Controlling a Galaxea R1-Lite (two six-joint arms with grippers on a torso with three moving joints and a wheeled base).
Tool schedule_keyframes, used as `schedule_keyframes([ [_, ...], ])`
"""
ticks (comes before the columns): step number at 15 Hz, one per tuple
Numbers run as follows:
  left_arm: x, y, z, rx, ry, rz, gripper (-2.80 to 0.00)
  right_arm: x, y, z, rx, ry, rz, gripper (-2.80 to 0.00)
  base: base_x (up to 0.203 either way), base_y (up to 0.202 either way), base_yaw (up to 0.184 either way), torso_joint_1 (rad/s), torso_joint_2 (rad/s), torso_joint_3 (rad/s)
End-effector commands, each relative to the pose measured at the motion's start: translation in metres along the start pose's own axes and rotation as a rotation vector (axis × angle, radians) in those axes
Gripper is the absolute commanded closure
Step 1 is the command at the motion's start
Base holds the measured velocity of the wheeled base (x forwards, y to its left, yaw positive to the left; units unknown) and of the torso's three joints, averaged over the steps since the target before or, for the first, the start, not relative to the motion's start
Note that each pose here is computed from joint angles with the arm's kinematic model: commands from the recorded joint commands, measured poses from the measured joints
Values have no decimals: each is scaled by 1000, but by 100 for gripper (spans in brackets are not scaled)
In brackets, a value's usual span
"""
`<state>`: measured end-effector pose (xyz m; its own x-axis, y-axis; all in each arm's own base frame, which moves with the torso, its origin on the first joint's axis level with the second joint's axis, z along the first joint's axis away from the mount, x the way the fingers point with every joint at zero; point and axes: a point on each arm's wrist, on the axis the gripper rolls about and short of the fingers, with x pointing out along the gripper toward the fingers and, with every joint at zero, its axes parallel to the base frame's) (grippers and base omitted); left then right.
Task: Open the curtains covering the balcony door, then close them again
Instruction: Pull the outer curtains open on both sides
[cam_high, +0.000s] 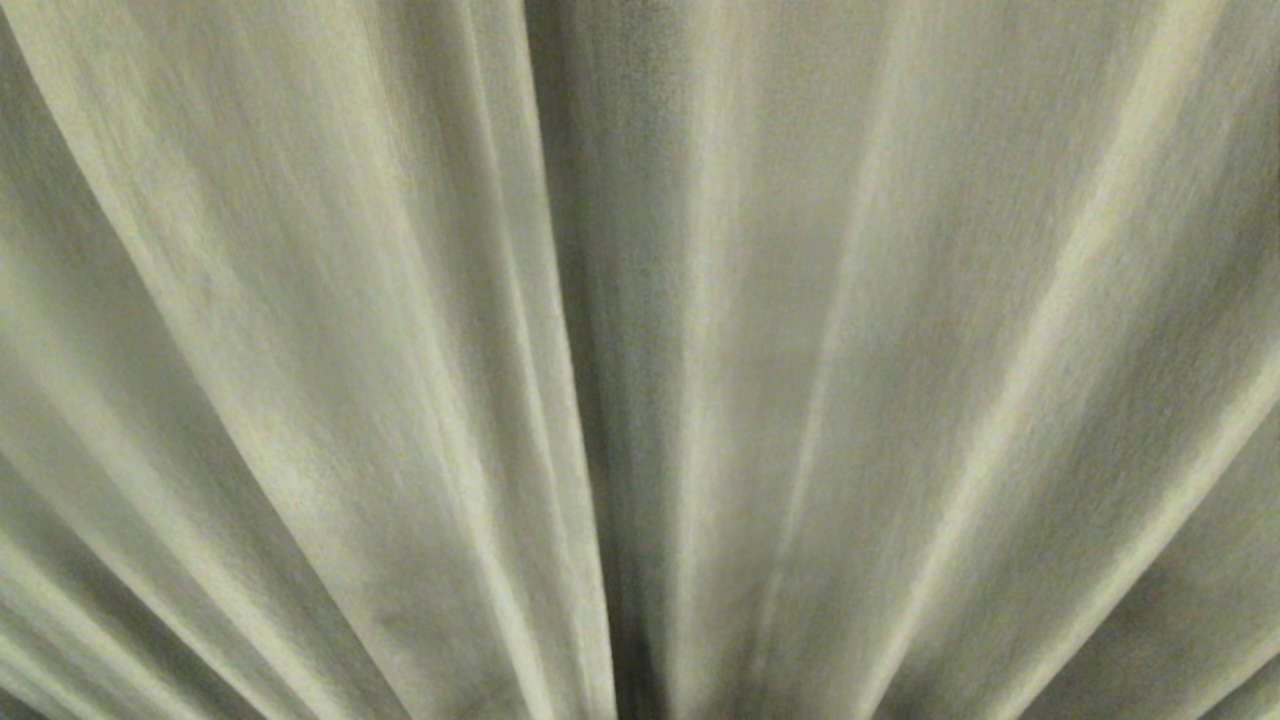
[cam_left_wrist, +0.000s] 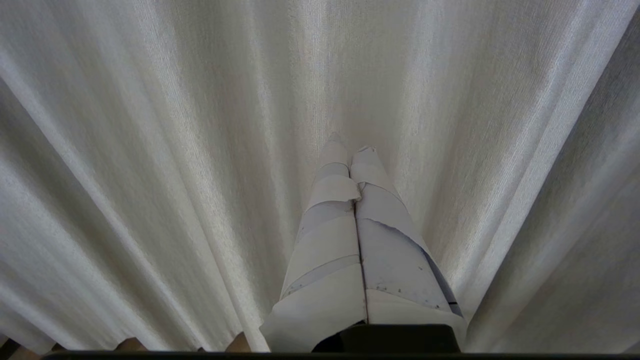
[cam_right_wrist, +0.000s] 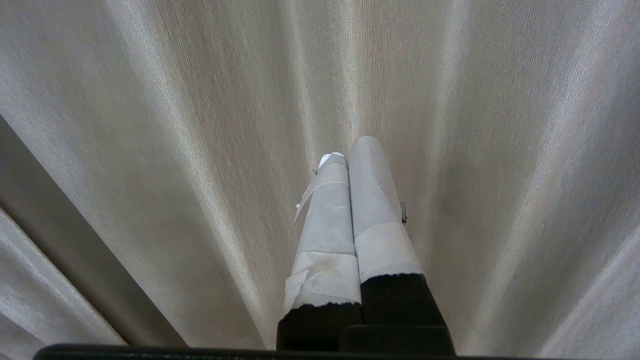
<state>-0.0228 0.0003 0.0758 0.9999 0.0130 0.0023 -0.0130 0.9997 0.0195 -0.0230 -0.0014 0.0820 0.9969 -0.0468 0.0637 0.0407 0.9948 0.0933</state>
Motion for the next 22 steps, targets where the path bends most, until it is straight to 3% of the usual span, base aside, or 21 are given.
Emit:
schedule_keyframes([
  [1,0,0,0,0,-2,1,0,0,0,0,0,-1,1,0,0,0,0,0,0,0],
  [22,0,0,0,0,-1,2,0,0,0,0,0,-1,0,0,0,0,0,0,0,0],
])
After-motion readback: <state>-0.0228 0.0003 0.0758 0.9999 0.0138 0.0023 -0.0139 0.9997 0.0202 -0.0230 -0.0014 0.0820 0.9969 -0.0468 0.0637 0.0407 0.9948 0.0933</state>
